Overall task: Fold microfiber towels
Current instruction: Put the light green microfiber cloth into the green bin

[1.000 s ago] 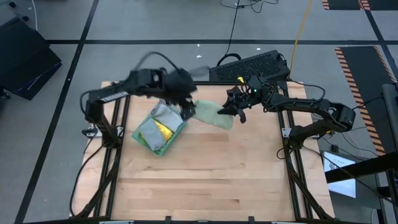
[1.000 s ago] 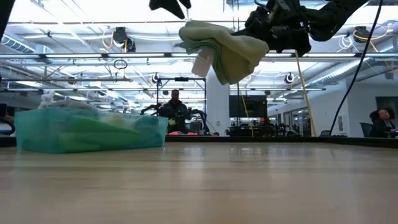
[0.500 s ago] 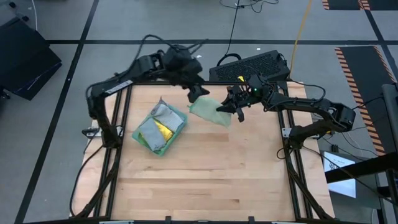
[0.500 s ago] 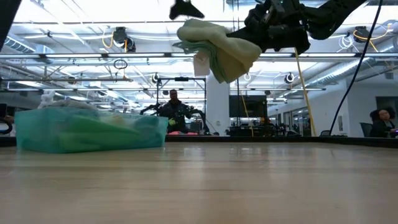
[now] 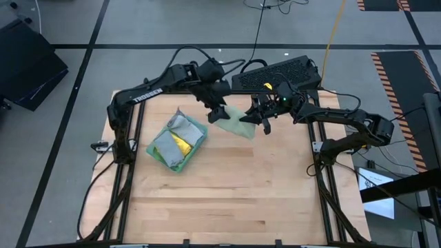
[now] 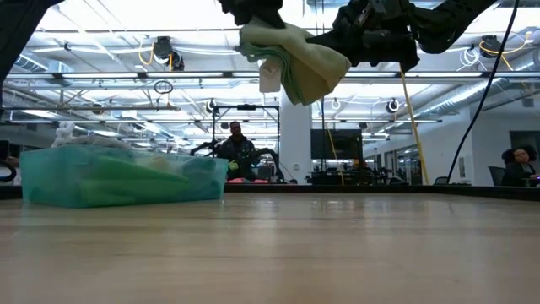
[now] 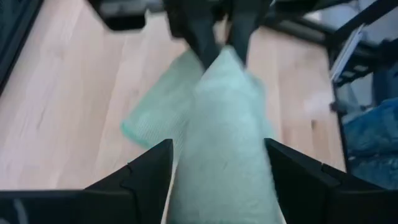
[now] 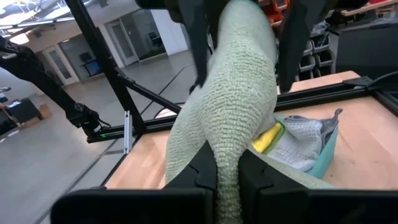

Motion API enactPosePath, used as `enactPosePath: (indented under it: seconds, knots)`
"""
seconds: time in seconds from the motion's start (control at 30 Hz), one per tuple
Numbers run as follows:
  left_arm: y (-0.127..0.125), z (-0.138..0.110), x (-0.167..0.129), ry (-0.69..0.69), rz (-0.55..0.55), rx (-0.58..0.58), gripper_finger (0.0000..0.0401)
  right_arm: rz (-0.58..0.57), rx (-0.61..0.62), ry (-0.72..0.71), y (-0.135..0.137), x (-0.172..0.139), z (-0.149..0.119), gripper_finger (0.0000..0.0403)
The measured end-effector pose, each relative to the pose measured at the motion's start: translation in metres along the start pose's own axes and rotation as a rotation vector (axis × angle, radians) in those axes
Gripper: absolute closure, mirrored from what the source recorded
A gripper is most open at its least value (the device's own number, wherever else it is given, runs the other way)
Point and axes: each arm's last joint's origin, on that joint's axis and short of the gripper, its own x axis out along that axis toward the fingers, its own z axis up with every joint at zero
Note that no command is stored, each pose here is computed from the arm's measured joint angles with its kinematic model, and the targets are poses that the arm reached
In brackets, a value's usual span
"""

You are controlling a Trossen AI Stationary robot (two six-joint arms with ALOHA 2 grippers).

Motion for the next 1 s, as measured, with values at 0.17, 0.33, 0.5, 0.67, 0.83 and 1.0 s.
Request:
enactPosePath:
  seconds: [0.17,0.33,0.5,0.67,0.83,1.0]
  knots:
    - [0.0,-0.007,-0.002,0.068,0.028,-0.022,0.0177,-0.005,0.001,-0.001,0.0,0.0,0.0,0.0391]
    - [0.0,-0.007,-0.002,0.069,0.03,-0.027,0.0273,-0.03,0.0,-0.007,-0.001,0.0,0.0,0.0391]
    - [0.0,-0.011,-0.003,0.1,0.03,-0.047,0.0381,-0.029,-0.008,-0.003,0.0,0.001,-0.001,0.0381]
    - [0.004,-0.025,-0.008,0.23,0.028,-0.068,0.0382,-0.033,0.064,0.003,0.0,0.001,-0.001,0.032]
    - [0.011,-0.042,-0.018,0.394,0.016,-0.096,0.0383,-0.027,0.139,0.024,0.0,0.001,-0.004,0.0256]
    - [0.027,-0.046,-0.03,0.403,0.028,-0.101,0.0383,-0.033,0.191,0.037,-0.001,0.001,-0.006,0.0232]
